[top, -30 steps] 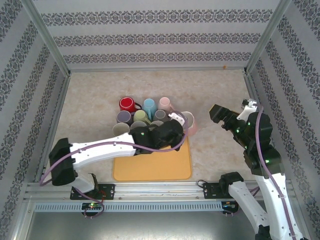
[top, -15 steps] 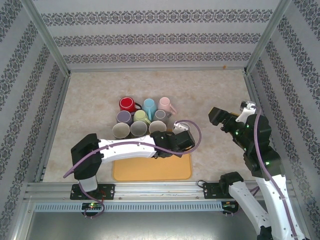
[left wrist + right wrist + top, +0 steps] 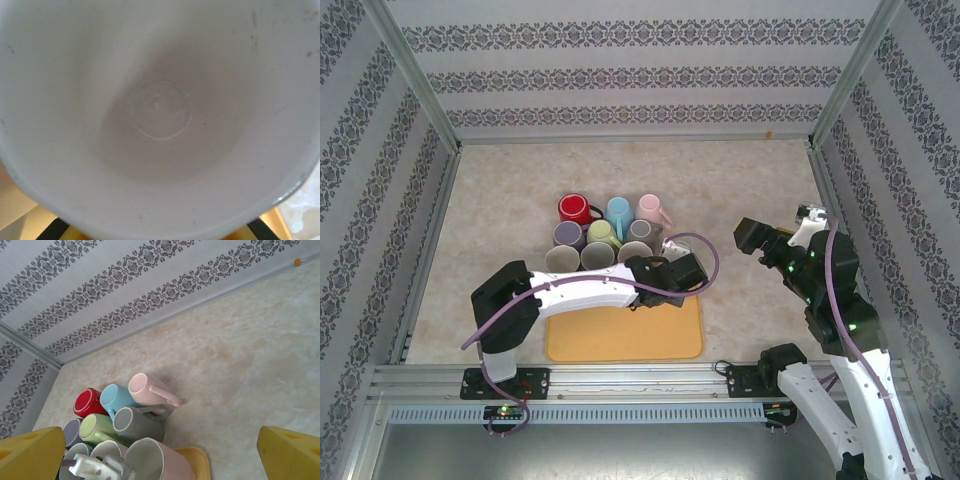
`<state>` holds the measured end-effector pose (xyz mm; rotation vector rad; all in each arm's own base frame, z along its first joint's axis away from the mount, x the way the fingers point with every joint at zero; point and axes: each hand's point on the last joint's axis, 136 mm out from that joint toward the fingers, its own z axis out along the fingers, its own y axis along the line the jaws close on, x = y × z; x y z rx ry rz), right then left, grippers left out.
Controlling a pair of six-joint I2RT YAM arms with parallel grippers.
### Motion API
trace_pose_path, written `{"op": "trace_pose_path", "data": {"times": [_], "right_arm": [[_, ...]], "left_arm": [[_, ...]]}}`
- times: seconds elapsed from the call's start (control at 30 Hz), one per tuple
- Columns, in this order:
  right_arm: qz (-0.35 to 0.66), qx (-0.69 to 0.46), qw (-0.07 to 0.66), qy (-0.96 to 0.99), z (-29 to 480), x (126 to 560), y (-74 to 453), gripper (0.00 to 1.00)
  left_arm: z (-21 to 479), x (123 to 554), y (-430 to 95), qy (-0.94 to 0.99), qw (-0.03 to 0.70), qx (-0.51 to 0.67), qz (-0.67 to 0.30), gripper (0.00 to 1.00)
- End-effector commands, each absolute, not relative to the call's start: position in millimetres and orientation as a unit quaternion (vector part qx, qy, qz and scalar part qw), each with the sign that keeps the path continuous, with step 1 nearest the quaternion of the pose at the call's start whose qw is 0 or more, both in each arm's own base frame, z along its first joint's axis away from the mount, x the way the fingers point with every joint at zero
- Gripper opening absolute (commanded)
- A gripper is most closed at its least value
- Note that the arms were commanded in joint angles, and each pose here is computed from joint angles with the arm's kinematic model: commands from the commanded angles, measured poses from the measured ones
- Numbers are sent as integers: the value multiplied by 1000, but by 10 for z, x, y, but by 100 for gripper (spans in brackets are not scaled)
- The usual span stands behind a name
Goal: Turn the mug right side up
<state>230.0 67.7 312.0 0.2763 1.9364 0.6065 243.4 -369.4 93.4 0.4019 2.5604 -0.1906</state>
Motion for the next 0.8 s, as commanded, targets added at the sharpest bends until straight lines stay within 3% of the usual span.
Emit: {"op": "trace_pose_path", "data": {"times": [0.0, 0.33, 0.5, 0.77], "right_arm": [[260, 100, 523, 806, 3123, 2307, 733, 98], [261, 94, 516, 811, 3070, 2351, 773, 98], [265, 92, 511, 812, 3044, 2364, 794, 98], [260, 85, 511, 815, 3043, 2357, 798, 98]], "left_arm": [[1074, 2582, -3791, 943, 297, 120, -95, 9], [945, 2698, -3786, 946, 296, 108, -80, 13], [899, 2759, -3755, 946, 298, 102, -71, 21], [933, 2717, -3758, 945, 295, 104, -91, 45]]}}
